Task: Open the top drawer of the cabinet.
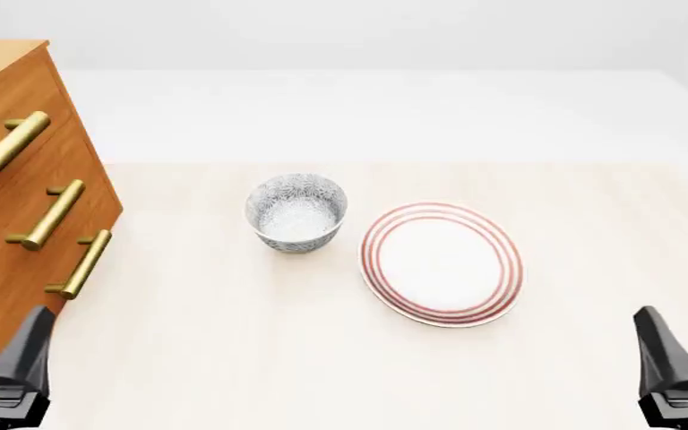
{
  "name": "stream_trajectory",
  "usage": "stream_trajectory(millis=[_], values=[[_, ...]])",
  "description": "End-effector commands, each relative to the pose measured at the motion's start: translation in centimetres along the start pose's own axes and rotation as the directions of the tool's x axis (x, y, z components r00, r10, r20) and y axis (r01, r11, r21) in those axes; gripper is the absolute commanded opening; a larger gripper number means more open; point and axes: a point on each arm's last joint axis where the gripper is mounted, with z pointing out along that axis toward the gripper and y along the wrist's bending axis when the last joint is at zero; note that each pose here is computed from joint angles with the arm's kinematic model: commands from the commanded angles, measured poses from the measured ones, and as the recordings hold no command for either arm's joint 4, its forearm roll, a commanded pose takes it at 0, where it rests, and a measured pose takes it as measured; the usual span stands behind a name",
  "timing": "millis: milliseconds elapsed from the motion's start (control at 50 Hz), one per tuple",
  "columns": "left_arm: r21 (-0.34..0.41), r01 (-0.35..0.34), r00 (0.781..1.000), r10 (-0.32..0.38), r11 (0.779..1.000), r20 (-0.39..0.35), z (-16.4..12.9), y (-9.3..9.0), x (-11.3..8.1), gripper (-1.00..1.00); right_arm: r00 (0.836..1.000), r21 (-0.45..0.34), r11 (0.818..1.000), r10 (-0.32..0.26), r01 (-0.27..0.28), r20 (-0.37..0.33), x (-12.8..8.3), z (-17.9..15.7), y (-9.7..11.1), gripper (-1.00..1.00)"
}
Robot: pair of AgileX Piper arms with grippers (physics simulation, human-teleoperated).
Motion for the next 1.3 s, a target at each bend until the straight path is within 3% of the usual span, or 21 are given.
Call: stream_trajectory(millis=[20,180,300,420,540,560,700,760,780,840,960,980,1000,1020,1100,1140,1220,1280,1300], values=[[0.008,0.000,1.000,0.000,1.000,0.001,0.1,0.0,-0.1,1.00,1.000,0.000,1.000,-0.003,0.003,0.000,-0.1,0.0,0.0,1.00],[0.012,-0.036,0.999,0.036,0.999,0.007,0.0,-0.1,-0.4,1.00,1.000,0.001,1.000,0.000,0.000,-0.001,-0.1,0.1,0.0,1.00],[0.024,-0.126,0.992,0.126,0.992,0.000,0.2,-0.1,-0.8,1.00,1.000,0.001,1.000,0.002,-0.002,-0.001,-0.1,0.1,0.0,1.00],[0.042,-0.239,0.970,0.241,0.970,-0.036,1.2,-0.2,-1.0,1.00,1.000,0.001,1.000,0.002,-0.002,-0.001,-0.1,0.1,0.0,1.00],[0.056,-0.277,0.960,0.279,0.959,-0.030,1.3,-0.3,-1.8,1.00,1.000,0.001,1.000,0.002,-0.002,-0.001,0.0,0.1,0.0,1.00],[0.067,-0.339,0.939,0.342,0.938,-0.034,1.6,-0.4,-2.0,1.00,1.000,0.001,1.000,0.003,-0.003,-0.001,0.0,0.1,0.0,1.00],[0.089,-0.390,0.920,0.391,0.917,0.003,1.4,-0.6,-3.9,1.00,1.000,0.001,1.000,0.003,-0.003,-0.001,0.0,0.1,0.0,1.00],[0.099,-0.457,0.888,0.460,0.884,-0.004,1.7,-0.6,-4.1,1.00,1.000,0.001,1.000,0.003,-0.003,-0.001,0.0,0.0,0.0,1.00],[0.103,-0.497,0.866,0.500,0.862,-0.009,1.8,-0.6,-4.1,1.00,1.000,0.001,1.000,0.003,-0.003,-0.001,0.0,0.0,0.0,1.00],[0.107,-0.497,0.866,0.500,0.861,0.002,1.8,-0.7,-4.9,1.00,1.000,0.001,1.000,0.003,-0.003,-0.001,0.0,0.0,0.0,1.00],[0.108,-0.558,0.827,0.563,0.823,-0.015,2.2,-0.6,-4.7,1.00,1.000,0.001,1.000,0.003,-0.003,-0.001,0.0,0.0,0.0,1.00],[0.110,-0.578,0.812,0.583,0.809,-0.026,2.4,-0.6,-4.4,1.00,1.000,0.001,1.000,0.003,-0.003,-0.001,0.0,0.0,0.0,1.00],[0.108,-0.635,0.765,0.642,0.765,-0.053,2.6,-0.4,-3.5,1.00,1.000,0.001,1.000,0.003,-0.003,-0.001,0.0,0.0,0.0,1.00],[0.115,-0.664,0.738,0.672,0.739,-0.064,2.9,-0.3,-2.9,1.00,1.000,0.001,1.000,0.003,-0.003,-0.001,0.0,0.0,0.0,1.00],[0.127,-0.712,0.688,0.723,0.690,-0.070,3.3,-0.3,-2.4,1.00,1.000,0.001,1.000,0.003,-0.003,-0.001,0.0,0.0,0.0,1.00],[0.129,-0.705,0.697,0.715,0.698,-0.057,3.2,-0.4,-3.0,1.00,1.000,0.001,1.000,0.003,-0.003,-0.001,0.0,0.0,0.0,1.00],[0.124,-0.765,0.628,0.775,0.632,-0.077,3.1,-0.2,-2.3,1.00,1.000,0.001,1.000,0.003,-0.003,-0.001,0.0,0.0,0.0,1.00],[0.128,-0.787,0.598,0.797,0.603,-0.079,3.3,-0.1,-2.2,1.00,1.000,0.001,1.000,0.003,-0.003,-0.001,0.0,0.0,0.0,1.00],[0.131,-0.811,0.562,0.822,0.570,-0.093,3.2,0.0,-1.6,1.00,1.000,0.001,1.000,0.003,-0.003,-0.001,0.0,0.0,0.0,1.00]])
